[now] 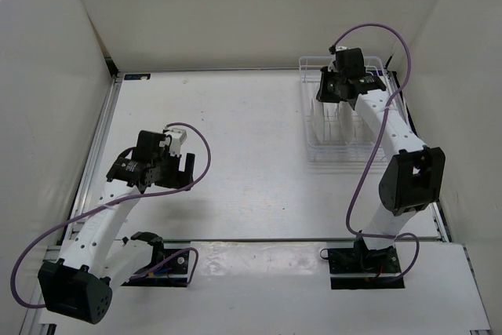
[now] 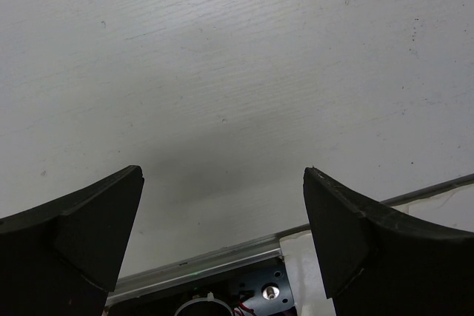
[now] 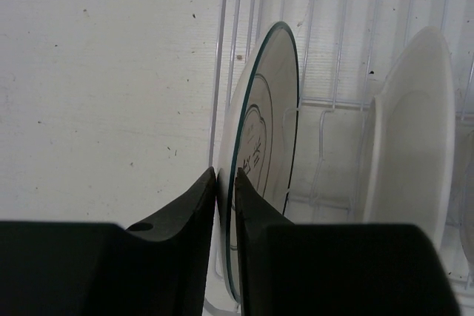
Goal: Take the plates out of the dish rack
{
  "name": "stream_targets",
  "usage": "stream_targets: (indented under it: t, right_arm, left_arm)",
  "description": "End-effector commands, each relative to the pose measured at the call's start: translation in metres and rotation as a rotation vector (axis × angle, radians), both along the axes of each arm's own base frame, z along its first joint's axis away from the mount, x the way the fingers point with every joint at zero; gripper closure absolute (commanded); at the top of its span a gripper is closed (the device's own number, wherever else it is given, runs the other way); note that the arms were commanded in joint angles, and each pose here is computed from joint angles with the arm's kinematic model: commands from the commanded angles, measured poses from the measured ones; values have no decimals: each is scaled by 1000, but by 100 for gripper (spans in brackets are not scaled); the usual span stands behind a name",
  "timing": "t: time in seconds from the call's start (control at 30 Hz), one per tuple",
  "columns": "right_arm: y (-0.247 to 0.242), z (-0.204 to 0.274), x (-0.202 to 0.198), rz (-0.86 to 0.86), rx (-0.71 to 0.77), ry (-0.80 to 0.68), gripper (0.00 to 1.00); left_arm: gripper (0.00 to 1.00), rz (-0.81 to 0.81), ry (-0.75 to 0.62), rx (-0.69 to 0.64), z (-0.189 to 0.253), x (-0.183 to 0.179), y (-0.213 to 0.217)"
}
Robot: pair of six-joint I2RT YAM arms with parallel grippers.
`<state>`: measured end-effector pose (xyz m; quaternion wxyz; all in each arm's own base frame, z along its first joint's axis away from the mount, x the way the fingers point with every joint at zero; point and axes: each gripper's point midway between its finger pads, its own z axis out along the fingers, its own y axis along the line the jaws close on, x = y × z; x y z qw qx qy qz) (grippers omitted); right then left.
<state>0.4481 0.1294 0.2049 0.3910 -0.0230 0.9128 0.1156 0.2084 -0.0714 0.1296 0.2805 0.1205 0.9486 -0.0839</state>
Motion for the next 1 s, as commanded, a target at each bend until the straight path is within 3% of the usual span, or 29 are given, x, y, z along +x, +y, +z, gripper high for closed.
stream_targets:
  t: [0.0,0.23,0.47,0.63,0.87,0.97]
  right_arm:
    - [-2,22,8,0,-10,-50,80]
    - [-6,41,8,-4,-20,-80,87]
    - [-5,45,7,0,-11,-87,87]
    - [-1,39,6,4,10,-69,77]
    - [5,29,5,22,31,-40,76]
    - [7,21,6,30,35,-23,82]
  left_arm:
    - [0,3,-38,-12,14,6,-2]
    - [0,2,-31,-14,13,6,-2]
    - [0,0,-29,-16,14,6,-3]
    - [0,1,-26,-16,13,6,-3]
    - [0,0,-26,-16,13,7,-3]
    - [0,-2,-21,-17,12,7,-3]
